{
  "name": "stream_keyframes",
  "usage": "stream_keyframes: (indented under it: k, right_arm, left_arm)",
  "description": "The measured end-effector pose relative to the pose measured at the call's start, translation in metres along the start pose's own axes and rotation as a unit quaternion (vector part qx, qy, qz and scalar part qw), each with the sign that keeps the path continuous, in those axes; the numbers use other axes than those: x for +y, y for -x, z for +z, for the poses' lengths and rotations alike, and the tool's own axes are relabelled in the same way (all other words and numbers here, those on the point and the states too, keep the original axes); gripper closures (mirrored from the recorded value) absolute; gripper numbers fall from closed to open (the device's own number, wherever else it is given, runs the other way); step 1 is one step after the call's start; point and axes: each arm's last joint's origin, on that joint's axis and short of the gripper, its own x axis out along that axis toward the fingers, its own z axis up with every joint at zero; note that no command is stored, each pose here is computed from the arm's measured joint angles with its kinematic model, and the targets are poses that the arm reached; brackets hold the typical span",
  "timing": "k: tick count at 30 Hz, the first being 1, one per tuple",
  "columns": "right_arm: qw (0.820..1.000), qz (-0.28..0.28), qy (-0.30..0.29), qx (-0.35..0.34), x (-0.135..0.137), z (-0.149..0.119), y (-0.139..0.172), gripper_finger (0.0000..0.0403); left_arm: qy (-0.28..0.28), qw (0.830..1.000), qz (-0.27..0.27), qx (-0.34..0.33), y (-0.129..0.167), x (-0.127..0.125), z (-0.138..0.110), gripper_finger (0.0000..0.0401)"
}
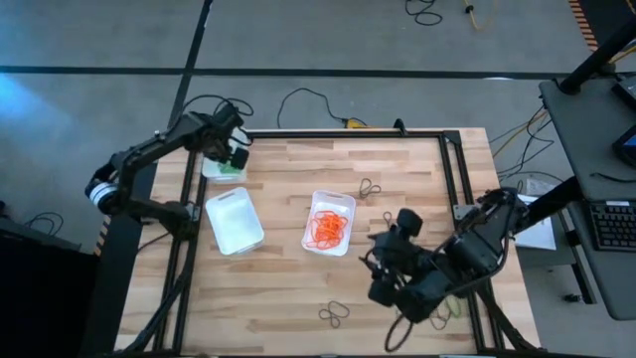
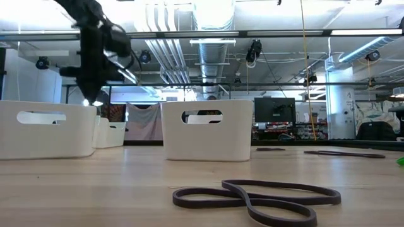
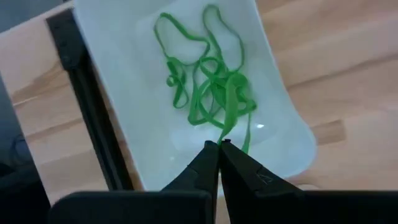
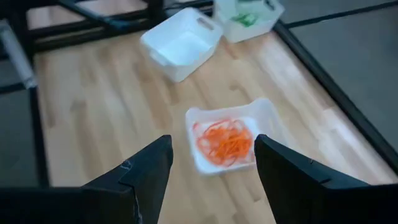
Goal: Sort rubber bands into baskets
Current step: Put the green rubber band into the top white bin
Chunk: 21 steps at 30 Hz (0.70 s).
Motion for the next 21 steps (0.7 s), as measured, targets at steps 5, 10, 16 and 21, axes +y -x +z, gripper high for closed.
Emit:
stream_keyframes:
  k: [5, 10, 16, 21]
  right_arm:
    - [0.999, -0.037, -0.025, -0.003, -0.017, 0.016, -0.018, 0.0182]
    - [0.998, -0.05, -0.018, 0.039, -0.036, 0.027, -0.043, 0.0182]
    - [0.994, -0.064, 0.005, 0.086, -0.045, 0.025, -0.068, 0.0181]
    - [0.988, -0.08, -0.001, 0.135, -0.048, 0.011, -0.088, 0.0181]
  left_arm:
    - [-0.028, 0.999, 0.01, 0.023, -0.029, -0.003, 0.008, 0.0401]
    - [-0.063, 0.996, 0.023, 0.06, -0.059, -0.004, 0.019, 0.0401]
    - [-0.106, 0.987, 0.041, 0.113, -0.087, -0.009, 0.024, 0.039]
    - [-0.118, 0.983, 0.045, 0.134, -0.098, -0.011, 0.024, 0.0347]
